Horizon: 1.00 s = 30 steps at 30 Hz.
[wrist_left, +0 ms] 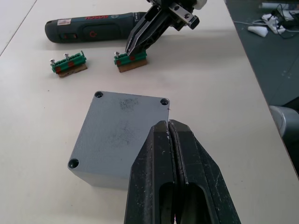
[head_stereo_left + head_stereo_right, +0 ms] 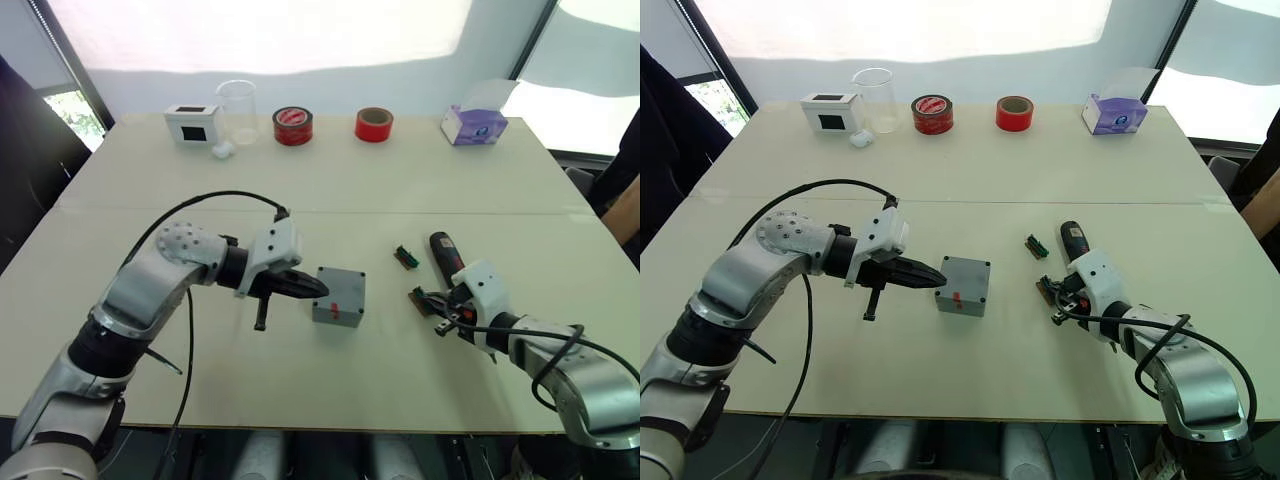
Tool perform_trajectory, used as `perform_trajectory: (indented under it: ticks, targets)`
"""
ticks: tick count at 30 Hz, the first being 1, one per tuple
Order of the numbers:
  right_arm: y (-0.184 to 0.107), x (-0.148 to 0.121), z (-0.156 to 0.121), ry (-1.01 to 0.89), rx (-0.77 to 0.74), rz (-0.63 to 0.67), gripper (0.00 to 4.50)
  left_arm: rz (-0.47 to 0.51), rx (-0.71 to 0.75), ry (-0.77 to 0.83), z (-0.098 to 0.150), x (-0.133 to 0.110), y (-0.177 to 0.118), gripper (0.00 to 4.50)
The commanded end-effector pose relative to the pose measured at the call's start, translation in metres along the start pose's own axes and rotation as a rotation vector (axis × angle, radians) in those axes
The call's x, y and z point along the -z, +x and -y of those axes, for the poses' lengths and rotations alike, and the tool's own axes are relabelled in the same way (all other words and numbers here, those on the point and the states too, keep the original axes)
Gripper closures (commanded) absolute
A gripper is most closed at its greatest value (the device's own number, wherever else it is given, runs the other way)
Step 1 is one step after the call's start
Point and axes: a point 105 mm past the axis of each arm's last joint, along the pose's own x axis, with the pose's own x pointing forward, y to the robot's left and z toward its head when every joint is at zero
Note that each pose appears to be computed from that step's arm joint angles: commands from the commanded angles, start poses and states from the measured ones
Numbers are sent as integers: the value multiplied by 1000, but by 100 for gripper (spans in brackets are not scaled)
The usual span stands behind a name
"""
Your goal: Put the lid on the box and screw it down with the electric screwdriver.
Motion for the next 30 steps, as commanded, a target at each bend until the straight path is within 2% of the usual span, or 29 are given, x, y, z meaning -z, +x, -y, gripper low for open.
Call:
perform_trajectory:
  ticks: [1, 7, 12, 17, 21, 30]
  targets:
    - [-3, -7, 4, -24, 19, 26, 444, 7, -13, 36, -1, -6, -3, 450]
    - [-12, -27, 12, -59, 28, 105, 444, 30, -87, -15, -16, -3, -12, 450]
    - [-22, -57, 12, -88, -19, 195, 444, -7, -151, -34, -29, 6, -27, 450]
    - [-24, -79, -7, -112, -113, 260, 444, -11, -191, -63, -35, 9, -41, 450]
    - [-7, -103, -48, -137, -261, 331, 444, -27, -210, -113, -32, 19, -51, 450]
    - [19, -96, -71, -154, -313, 312, 444, 10, -214, -140, -23, 16, -43, 450]
